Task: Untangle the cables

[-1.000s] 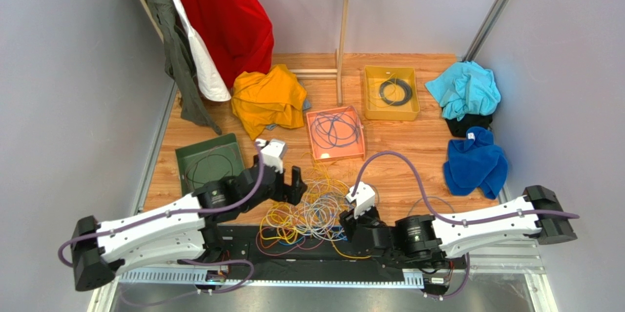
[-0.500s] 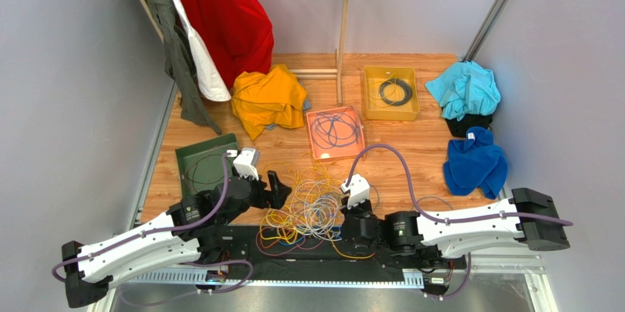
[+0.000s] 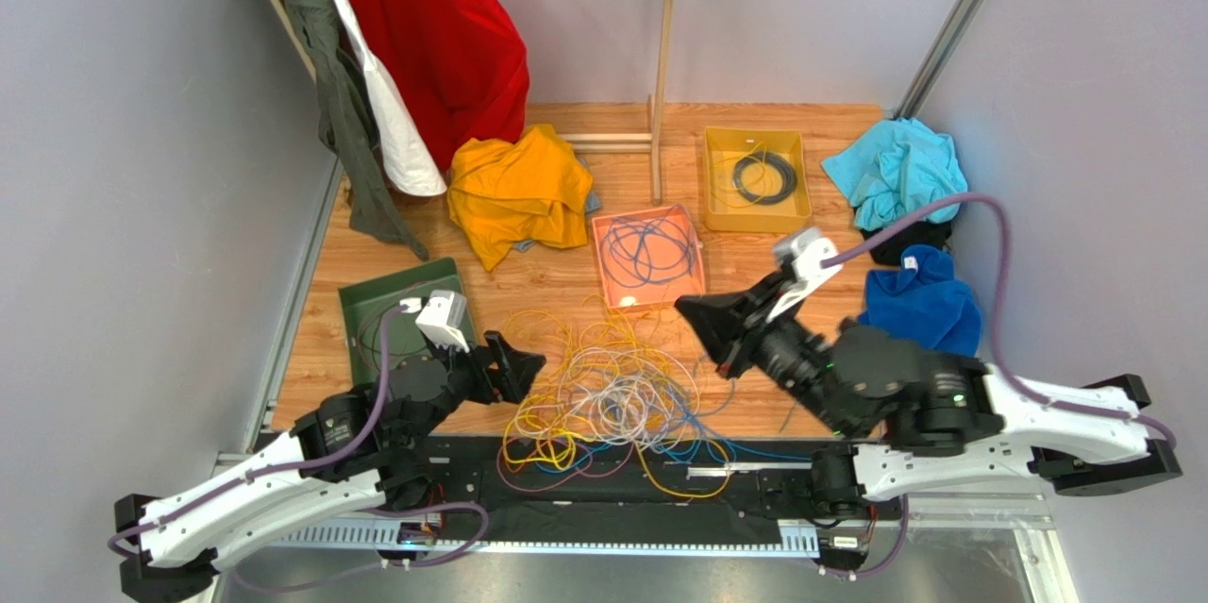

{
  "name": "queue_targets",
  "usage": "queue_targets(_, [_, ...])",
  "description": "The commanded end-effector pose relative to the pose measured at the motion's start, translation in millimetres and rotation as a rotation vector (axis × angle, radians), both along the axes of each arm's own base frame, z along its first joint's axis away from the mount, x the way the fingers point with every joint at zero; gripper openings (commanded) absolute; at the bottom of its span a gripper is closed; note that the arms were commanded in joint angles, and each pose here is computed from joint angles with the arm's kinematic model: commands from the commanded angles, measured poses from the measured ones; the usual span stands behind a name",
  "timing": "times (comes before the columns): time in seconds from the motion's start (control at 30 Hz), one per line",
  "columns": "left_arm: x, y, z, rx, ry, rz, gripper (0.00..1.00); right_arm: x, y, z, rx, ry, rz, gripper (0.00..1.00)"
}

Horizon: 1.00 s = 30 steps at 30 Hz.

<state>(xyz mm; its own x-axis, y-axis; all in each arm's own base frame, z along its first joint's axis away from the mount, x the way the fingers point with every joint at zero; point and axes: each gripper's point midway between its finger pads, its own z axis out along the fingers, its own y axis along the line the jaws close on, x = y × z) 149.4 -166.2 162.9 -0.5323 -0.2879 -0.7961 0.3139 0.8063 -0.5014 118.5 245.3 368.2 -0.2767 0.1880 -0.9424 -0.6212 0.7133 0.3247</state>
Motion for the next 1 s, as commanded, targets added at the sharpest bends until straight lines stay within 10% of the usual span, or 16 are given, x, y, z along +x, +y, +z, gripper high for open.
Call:
queue_targets(0.0, [0.8, 7.0, -5.0, 0.011, 0.003, 0.028, 0.98, -6.7, 2.8, 34.9, -0.105, -0.106, 0.094, 0.0])
queue_targets(0.4, [-1.8, 8.5, 13.9, -0.038, -0.053, 0.0, 0.98, -24.0, 19.0, 162.0, 0.023, -0.256, 0.229, 0.0])
queue_targets(0.63, [-25.1, -35.1, 41.2, -0.204, -0.218, -0.279, 0.99, -46.0, -6.9, 257.1, 0.247, -0.295, 0.34, 0.0])
queue_targets(0.97, [-29.2, -73.3, 39.5, -0.197, -0.187, -0.401, 0.99, -36.6, 1.9, 237.6, 0.21, -0.271, 0.287, 0.0])
